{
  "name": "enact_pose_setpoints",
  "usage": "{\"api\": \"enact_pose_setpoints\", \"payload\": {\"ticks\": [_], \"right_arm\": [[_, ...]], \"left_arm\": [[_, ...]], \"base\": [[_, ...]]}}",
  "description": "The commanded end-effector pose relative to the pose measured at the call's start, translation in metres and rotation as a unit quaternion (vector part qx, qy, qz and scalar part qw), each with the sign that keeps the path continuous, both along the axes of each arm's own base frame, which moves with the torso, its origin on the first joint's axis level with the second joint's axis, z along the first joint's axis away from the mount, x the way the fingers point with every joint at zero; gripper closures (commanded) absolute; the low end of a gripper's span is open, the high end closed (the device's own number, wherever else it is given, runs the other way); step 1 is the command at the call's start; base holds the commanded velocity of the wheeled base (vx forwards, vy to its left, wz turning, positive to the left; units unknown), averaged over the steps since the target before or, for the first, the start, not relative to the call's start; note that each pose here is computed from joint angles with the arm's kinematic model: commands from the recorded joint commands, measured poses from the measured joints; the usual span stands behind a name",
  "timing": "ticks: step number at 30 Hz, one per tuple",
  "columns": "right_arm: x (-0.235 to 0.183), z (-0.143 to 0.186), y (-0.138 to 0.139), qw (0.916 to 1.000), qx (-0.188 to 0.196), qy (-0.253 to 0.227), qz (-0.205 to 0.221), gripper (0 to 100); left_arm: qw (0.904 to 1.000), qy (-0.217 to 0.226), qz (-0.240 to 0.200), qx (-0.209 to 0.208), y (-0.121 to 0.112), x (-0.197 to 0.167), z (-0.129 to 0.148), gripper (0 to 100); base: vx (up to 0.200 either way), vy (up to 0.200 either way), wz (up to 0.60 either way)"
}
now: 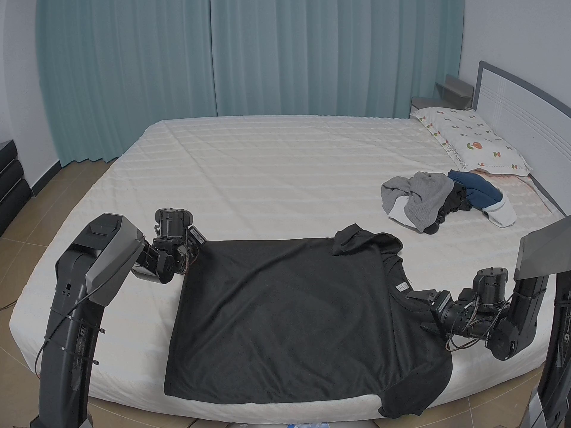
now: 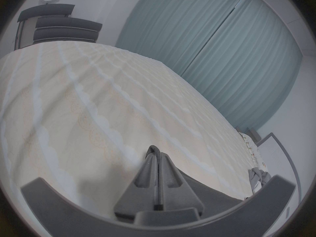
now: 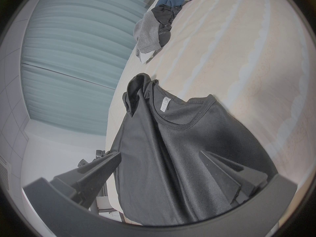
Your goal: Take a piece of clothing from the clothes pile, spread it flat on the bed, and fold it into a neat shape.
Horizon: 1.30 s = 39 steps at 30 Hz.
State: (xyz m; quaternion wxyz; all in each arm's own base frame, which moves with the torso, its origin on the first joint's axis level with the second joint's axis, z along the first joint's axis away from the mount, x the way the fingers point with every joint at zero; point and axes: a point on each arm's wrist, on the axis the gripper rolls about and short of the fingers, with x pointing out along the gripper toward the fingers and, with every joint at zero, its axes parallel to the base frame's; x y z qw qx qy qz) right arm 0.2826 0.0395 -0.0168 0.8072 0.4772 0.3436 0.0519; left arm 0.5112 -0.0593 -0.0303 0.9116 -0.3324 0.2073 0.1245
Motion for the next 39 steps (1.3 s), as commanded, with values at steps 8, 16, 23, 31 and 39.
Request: {"api": "enact_pose_setpoints", "payload": {"ticks": [8, 16, 23, 31, 39], "right_arm": [[0.000, -0.002, 0.000, 1.0000, -0.001, 0.002, 0.000, 0], [0.000, -0.002, 0.000, 1.0000, -0.001, 0.002, 0.000, 0], [0.000, -0.001, 0.000, 1.0000, 0.000, 0.001, 0.000, 0], [0.011, 0.012, 0.000, 0.9994, 0.003, -0.034, -0.010, 0], [0.043, 0.017, 0.012, 0.9972, -0.021, -0.062, -0.037, 0]], "left_arm": [[0.9998, -0.010, 0.013, 0.014, 0.020, 0.004, 0.004, 100], [0.9996, -0.013, 0.019, 0.015, 0.026, 0.006, 0.004, 100], [0.9998, -0.005, 0.016, 0.013, 0.025, 0.005, 0.002, 0], [0.9995, 0.007, 0.026, -0.013, 0.027, -0.011, 0.011, 0], [0.9953, -0.004, 0.035, -0.091, 0.037, -0.029, 0.041, 0]], "base": [[0.000, 0.000, 0.00], [0.000, 0.000, 0.00], [0.000, 0.000, 0.00], [0.000, 0.000, 0.00], [0.000, 0.000, 0.00]]}}
